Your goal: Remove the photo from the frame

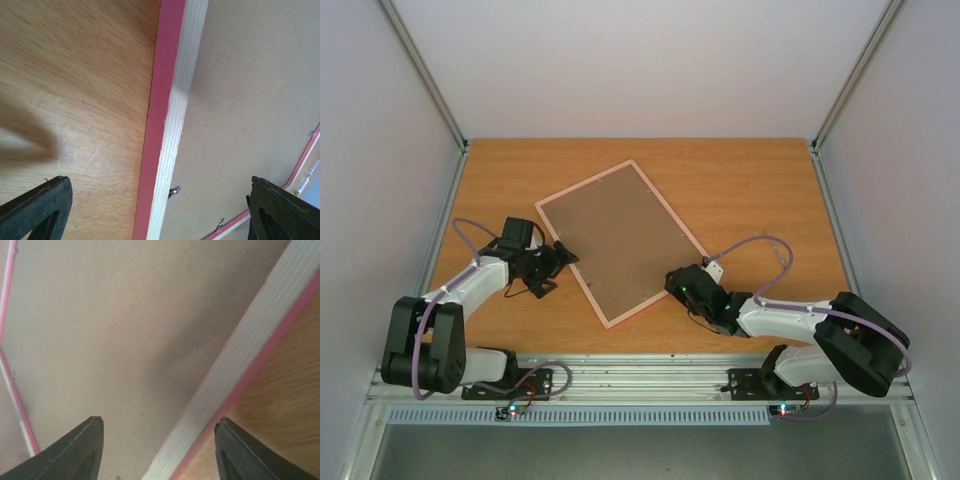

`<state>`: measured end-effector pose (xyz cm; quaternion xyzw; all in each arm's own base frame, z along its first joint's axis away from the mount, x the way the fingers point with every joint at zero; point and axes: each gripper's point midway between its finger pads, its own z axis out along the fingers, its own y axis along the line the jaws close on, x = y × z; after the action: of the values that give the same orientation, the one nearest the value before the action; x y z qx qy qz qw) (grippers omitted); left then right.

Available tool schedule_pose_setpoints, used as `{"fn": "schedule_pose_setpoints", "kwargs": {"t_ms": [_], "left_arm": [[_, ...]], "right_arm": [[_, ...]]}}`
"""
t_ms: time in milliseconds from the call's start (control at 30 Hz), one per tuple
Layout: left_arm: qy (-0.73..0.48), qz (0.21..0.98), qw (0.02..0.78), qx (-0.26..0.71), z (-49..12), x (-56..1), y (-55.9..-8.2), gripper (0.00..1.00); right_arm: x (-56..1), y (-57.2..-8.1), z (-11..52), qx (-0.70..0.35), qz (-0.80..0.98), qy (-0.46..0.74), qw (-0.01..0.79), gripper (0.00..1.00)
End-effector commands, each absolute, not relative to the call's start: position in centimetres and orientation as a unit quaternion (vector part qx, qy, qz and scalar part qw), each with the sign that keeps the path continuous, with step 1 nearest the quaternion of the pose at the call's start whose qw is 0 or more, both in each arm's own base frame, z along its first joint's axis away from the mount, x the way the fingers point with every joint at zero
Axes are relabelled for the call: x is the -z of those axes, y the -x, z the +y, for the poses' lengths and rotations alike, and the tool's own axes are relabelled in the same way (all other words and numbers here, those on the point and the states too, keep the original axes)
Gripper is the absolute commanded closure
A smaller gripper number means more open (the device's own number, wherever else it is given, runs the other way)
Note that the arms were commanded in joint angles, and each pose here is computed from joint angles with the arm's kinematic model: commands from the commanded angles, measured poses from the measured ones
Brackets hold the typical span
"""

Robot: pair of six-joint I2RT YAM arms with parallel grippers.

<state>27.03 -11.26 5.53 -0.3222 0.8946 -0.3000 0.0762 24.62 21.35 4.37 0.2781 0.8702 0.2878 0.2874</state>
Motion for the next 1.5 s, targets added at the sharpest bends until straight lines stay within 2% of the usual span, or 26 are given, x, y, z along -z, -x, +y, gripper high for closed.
{"fn": "schedule_pose_setpoints", "kwargs": {"t_ms": [0,200,467,733,900,1200,1467], "left_arm": [[0.323,0.895,0.09,0.295,-11.2,-5.2,-27.5,0.04],[0.321,0.901,0.094,0.276,-11.0,-5.2,-27.3,0.05],[0.291,0.922,0.104,0.232,-11.5,-5.3,-27.6,0.05],[0.276,0.932,0.097,0.215,-12.5,-4.5,-28.6,0.05],[0.267,0.936,0.091,0.209,-12.8,-4.1,-29.4,0.05],[0.248,0.943,0.069,0.211,-14.1,-3.0,-30.2,0.06],[0.208,0.953,0.057,0.212,-15.6,-3.0,-31.0,0.07]], "right_arm": [[-6.3,-25.0,21.2,-0.292,0.868,-0.268,0.3,0.35],[-7.4,-24.6,20.0,-0.24,0.915,-0.173,0.274,0.29],[-11.1,-29.5,17.3,-0.212,0.941,-0.039,0.261,0.21],[-10.5,-35.6,15.8,-0.228,0.949,-0.027,0.217,0.15],[-8.6,-37.7,15.6,-0.224,0.955,-0.025,0.195,0.11],[-4.7,-37.8,16.4,-0.228,0.963,-0.008,0.14,0.1],[-3.2,-34.3,17.4,-0.274,0.958,-0.02,0.082,0.09]]}}
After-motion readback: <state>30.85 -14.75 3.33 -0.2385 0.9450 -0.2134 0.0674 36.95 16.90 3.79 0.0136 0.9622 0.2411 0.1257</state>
